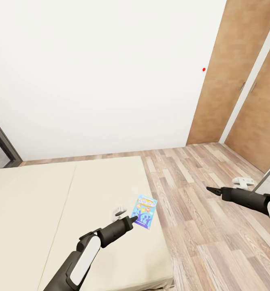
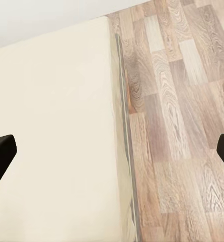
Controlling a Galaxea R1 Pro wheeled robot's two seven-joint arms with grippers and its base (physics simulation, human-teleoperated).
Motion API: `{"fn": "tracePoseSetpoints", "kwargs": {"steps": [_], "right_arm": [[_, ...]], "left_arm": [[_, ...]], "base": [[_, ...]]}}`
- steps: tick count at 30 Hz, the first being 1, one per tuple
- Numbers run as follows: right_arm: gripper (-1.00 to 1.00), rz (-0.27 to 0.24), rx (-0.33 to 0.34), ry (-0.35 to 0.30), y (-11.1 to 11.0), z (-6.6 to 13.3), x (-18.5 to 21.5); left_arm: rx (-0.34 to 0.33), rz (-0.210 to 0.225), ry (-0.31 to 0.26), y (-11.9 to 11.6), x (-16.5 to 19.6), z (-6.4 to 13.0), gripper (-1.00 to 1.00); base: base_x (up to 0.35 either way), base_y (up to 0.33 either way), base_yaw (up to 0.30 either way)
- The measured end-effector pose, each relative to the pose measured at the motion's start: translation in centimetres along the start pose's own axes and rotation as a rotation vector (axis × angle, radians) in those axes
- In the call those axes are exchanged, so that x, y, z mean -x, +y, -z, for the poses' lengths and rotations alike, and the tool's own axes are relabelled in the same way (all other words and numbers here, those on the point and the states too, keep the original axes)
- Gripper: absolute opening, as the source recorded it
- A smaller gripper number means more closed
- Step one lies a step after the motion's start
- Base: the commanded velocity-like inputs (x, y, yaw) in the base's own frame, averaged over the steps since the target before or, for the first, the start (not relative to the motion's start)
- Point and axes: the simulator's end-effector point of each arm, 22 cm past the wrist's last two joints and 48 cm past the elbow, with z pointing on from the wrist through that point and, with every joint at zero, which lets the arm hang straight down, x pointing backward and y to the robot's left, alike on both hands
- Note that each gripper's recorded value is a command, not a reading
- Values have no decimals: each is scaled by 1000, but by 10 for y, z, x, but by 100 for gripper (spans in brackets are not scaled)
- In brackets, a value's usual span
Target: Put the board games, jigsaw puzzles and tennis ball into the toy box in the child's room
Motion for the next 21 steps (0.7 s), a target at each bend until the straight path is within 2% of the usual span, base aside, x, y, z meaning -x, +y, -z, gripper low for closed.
{"fn": "tracePoseSetpoints", "kwargs": {"steps": [21], "right_arm": [[100, 0, 0, 0, 0, 0, 0]], "left_arm": [[0, 0, 0, 0, 0, 0, -100]], "base": [[0, 0, 0]]}}
